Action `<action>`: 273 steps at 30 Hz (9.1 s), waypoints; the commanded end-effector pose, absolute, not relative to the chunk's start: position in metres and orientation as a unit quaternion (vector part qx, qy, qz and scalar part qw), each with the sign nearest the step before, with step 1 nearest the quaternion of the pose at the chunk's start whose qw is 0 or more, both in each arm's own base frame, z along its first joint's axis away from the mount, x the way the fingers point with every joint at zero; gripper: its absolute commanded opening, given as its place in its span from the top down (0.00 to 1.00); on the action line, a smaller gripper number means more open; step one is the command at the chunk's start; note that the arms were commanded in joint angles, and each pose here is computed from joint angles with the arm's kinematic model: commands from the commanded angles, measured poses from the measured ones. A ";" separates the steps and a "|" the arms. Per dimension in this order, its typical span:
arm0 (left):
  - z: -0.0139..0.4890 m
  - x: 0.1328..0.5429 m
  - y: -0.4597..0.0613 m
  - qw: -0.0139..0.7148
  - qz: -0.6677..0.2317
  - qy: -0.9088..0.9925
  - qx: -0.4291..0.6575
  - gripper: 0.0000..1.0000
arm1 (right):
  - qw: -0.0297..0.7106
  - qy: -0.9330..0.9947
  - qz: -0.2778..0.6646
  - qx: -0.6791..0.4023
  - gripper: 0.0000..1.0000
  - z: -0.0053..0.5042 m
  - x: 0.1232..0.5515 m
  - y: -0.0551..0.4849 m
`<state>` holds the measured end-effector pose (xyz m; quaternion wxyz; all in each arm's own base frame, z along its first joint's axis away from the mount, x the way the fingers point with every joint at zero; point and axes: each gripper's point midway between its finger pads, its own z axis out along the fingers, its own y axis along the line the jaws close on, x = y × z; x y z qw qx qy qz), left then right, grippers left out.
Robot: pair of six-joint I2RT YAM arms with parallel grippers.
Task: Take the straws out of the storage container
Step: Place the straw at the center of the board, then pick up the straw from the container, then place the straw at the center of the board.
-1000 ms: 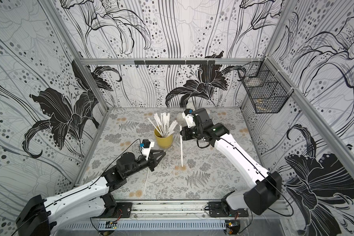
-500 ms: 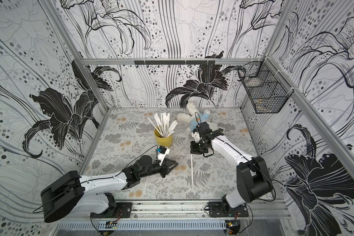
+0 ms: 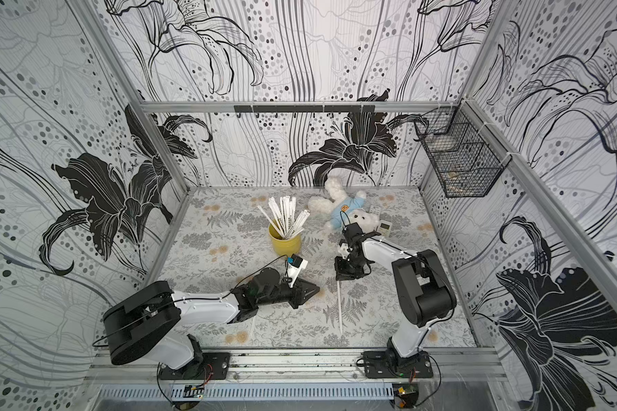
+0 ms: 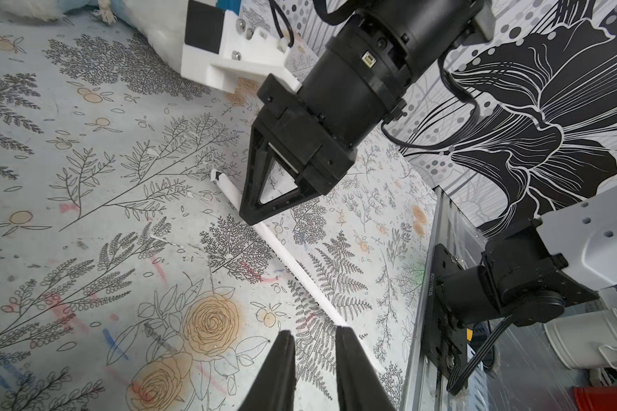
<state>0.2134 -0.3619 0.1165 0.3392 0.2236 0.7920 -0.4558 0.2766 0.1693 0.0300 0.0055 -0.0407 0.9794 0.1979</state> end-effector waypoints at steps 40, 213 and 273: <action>0.253 0.256 -0.275 0.598 -0.227 0.731 0.235 0.73 | 0.431 0.849 0.258 -0.163 0.65 0.251 0.321 0.213; 0.203 0.300 -0.188 0.373 -0.129 0.913 0.104 0.99 | 0.389 0.804 0.372 -0.251 0.58 0.248 0.276 0.315; 0.039 0.300 -0.121 0.114 -0.128 0.985 0.006 0.65 | 0.369 0.836 0.316 -0.255 0.56 0.199 0.262 0.294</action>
